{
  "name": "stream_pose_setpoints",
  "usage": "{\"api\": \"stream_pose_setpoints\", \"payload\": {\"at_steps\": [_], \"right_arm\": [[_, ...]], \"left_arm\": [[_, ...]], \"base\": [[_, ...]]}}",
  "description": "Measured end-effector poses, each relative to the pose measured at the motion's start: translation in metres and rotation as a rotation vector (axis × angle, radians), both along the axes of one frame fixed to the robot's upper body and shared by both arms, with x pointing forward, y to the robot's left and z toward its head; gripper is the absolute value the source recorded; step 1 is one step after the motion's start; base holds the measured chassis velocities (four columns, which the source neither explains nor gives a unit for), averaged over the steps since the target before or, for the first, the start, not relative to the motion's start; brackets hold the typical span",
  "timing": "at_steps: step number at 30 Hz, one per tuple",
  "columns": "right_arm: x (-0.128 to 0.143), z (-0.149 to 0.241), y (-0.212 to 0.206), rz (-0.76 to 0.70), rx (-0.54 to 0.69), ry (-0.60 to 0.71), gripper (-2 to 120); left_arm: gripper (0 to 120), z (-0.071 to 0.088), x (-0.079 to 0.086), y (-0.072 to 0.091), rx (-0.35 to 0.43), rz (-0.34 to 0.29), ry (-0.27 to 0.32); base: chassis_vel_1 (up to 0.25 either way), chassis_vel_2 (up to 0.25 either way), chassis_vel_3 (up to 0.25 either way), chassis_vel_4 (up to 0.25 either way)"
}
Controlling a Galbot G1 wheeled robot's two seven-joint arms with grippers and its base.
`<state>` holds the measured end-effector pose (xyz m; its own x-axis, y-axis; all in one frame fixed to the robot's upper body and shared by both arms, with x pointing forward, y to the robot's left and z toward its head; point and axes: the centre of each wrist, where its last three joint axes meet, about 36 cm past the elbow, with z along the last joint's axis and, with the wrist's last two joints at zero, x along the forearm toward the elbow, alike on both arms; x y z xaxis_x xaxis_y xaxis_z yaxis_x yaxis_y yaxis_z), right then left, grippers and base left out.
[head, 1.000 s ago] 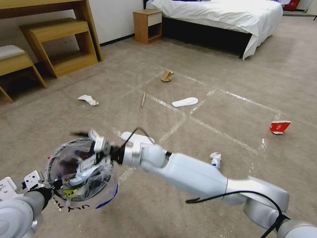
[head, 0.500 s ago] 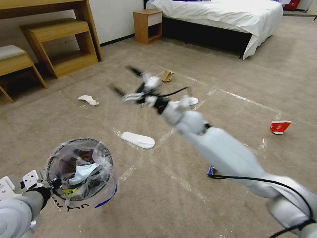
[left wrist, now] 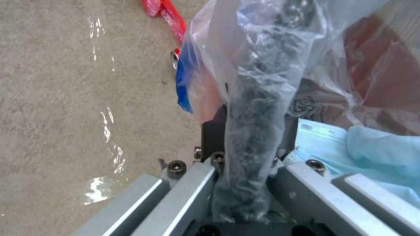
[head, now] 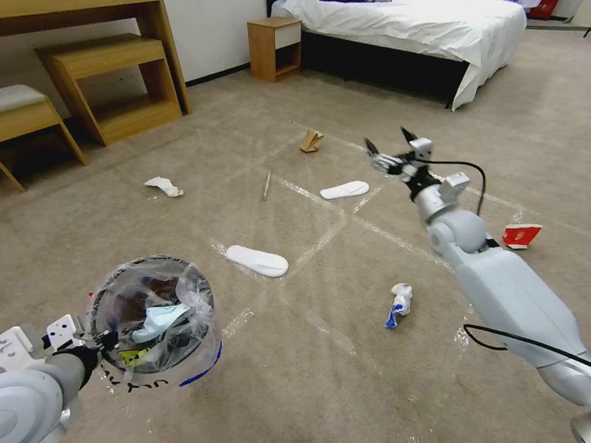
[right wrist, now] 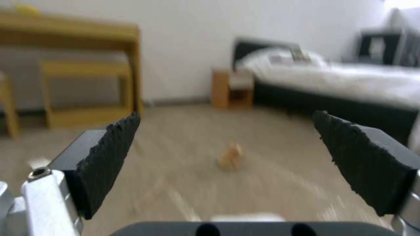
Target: Pick up the trash bin and place the garbage on the floor into it.
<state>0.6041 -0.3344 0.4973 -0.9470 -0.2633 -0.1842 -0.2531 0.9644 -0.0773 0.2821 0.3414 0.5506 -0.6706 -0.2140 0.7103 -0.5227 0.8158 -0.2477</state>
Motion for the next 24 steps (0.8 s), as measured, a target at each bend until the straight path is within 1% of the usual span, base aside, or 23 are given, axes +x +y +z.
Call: {"api": "stream_pose_setpoints", "payload": {"at_steps": [1,2,5,6,8,9,10,12,13,14,16,17,18,19,21,24], "right_arm": [[0.003,-0.009,-0.007,-0.017,-0.007,0.042,100],[0.003,-0.009,-0.007,-0.017,-0.007,0.042,100],[0.008,-0.035,-0.018,-0.045,-0.041,0.139,100],[0.008,-0.035,-0.018,-0.045,-0.041,0.139,100],[0.014,-0.07,-0.023,-0.073,-0.083,0.239,100],[0.016,-0.079,-0.025,-0.083,-0.097,0.264,100],[0.016,-0.079,-0.025,-0.083,-0.097,0.264,100],[0.02,-0.1,-0.026,-0.099,-0.118,0.311,100],[0.021,-0.109,-0.025,-0.099,-0.122,0.324,100],[0.021,-0.109,-0.025,-0.099,-0.122,0.324,100],[0.024,-0.132,-0.015,-0.125,-0.124,0.382,100],[0.025,-0.135,-0.013,-0.13,-0.124,0.391,100],[0.026,-0.145,-0.005,-0.141,-0.122,0.419,100],[0.026,-0.145,-0.005,-0.141,-0.122,0.419,100],[0.025,-0.16,0.003,-0.143,-0.124,0.444,100],[0.024,-0.171,0.009,-0.153,-0.124,0.469,100]], "left_arm": [[0,0.0,0.0,0.0,0.0,-0.001,0.0],[0,0.0,0.0,0.0,0.0,-0.001,0.0],[0,0.0,0.0,0.0,0.002,-0.003,0.0],[0,0.0,0.0,0.0,0.002,-0.003,0.0],[0,0.0,0.0,0.0,0.002,-0.004,0.002],[0,0.0,0.0,0.0,0.003,-0.004,0.002],[0,0.0,0.0,0.0,0.003,-0.004,0.002],[0,0.0,0.0,0.0,0.003,-0.005,0.002],[0,0.0,0.0,0.0,0.003,-0.006,0.003],[0,0.0,0.0,0.0,0.003,-0.006,0.003],[0,-0.002,0.0,0.0,0.003,-0.007,0.006],[0,-0.002,0.0,0.0,0.003,-0.007,0.007],[0,-0.002,0.0,0.0,0.003,-0.007,0.008],[0,-0.002,0.0,0.0,0.003,-0.007,0.008],[0,-0.003,0.0,-0.001,0.002,-0.01,0.009],[0,-0.003,0.0,-0.002,0.002,-0.013,0.01]], "base": [[0.0,0.0,0.0,0.0],[0.0,0.0,0.0,0.0],[0.0,0.0,0.0,0.0],[0.0,0.0,0.0,0.0],[0.0,0.0,0.0,0.0],[0.0,0.0,0.0,0.0],[0.0,0.0,0.0,0.0],[0.0,0.0,0.0,0.0],[0.0,0.0,0.0,0.0],[0.0,0.0,0.0,0.0],[0.0,0.0,0.0,0.0],[0.0,0.0,0.0,0.0],[0.0,0.0,0.0,0.0],[0.0,0.0,0.0,0.0],[0.0,0.0,0.0,0.0],[0.0,0.0,0.0,0.0]]}}
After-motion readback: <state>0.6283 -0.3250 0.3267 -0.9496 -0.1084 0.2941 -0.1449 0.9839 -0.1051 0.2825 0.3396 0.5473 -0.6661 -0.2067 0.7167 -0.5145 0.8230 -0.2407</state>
